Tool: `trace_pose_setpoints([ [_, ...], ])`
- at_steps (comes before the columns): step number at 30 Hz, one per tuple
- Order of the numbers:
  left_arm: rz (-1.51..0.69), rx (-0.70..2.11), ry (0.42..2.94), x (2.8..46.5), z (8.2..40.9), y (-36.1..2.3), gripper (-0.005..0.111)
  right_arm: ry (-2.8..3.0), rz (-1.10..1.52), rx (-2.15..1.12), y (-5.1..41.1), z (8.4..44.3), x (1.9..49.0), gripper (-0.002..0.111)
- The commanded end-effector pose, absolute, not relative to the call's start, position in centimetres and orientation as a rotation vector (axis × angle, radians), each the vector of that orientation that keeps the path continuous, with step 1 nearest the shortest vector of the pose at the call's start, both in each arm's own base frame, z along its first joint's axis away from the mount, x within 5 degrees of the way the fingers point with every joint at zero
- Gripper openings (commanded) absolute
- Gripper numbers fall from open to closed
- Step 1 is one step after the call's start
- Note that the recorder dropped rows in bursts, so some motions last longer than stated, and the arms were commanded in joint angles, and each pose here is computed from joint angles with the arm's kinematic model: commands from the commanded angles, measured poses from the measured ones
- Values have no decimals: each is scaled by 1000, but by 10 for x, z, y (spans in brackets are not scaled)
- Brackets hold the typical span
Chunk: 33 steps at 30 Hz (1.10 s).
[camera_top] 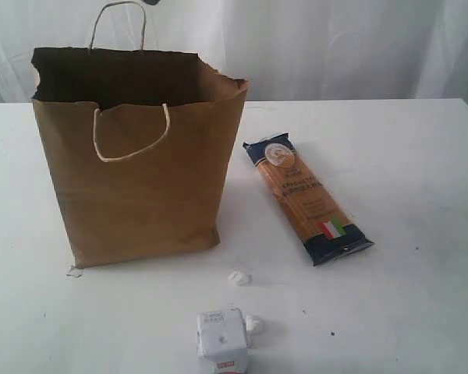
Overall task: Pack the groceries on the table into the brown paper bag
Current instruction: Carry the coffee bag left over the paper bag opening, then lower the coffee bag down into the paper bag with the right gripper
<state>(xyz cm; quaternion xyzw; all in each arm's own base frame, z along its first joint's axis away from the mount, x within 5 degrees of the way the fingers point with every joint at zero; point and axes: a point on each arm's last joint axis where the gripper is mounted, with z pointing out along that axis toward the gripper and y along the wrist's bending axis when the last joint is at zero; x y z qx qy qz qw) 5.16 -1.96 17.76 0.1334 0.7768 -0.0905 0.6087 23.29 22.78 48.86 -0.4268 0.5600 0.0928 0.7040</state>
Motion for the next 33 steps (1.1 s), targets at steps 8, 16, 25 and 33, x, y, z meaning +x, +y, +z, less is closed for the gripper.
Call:
trace_pose_setpoints([
  [8, -214, 296, 1797, 51, 176, -19, 0, 1154, 160, -1071, 271, 488, 242, 0],
  [16, -214, 296, 1797, 51, 176, -19, 0, 1170, 95, -1187, 288, 467, 256, 0],
  [25, -214, 296, 1797, 51, 176, -19, 0, 1157, 4, -1315, 304, 437, 273, 0],
  [33, -214, 296, 1797, 51, 176, -19, 0, 1252, -14, -1392, 306, 410, 290, 0],
])
